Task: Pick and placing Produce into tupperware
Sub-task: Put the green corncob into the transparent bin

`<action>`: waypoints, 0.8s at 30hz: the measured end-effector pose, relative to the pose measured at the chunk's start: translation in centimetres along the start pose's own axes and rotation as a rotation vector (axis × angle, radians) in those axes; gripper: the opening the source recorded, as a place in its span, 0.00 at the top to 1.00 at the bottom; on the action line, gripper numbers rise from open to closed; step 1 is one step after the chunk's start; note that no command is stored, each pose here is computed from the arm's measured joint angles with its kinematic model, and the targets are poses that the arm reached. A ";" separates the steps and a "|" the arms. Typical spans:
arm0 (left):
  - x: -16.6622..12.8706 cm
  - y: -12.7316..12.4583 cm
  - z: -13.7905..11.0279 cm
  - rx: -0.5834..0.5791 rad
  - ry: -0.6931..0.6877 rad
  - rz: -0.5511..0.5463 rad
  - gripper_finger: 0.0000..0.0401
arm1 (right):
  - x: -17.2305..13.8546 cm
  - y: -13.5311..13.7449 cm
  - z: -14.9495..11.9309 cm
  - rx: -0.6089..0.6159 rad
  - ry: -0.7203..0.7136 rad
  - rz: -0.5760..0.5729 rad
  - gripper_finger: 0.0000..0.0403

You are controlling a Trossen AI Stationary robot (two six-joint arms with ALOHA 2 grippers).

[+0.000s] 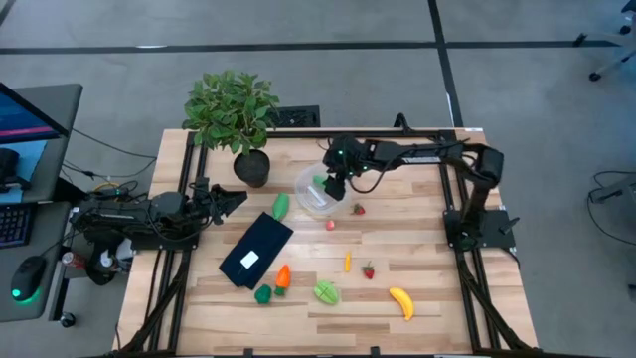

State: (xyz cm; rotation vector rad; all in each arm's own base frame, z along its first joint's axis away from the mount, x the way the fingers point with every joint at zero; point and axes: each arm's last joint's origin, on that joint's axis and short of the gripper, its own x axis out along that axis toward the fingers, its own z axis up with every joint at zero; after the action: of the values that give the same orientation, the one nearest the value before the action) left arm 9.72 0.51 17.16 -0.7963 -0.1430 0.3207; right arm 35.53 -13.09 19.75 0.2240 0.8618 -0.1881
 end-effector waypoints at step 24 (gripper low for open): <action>0.0 -0.3 -0.4 0.177 0.119 -0.121 0.60 | -18.9 7.8 -2.1 -0.113 -0.056 0.122 0.52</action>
State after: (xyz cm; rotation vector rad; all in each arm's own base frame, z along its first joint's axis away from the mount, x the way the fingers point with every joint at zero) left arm 9.85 0.04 17.05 -0.6266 -0.0501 0.1684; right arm 23.96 -3.66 33.89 0.1643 0.7980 -0.0318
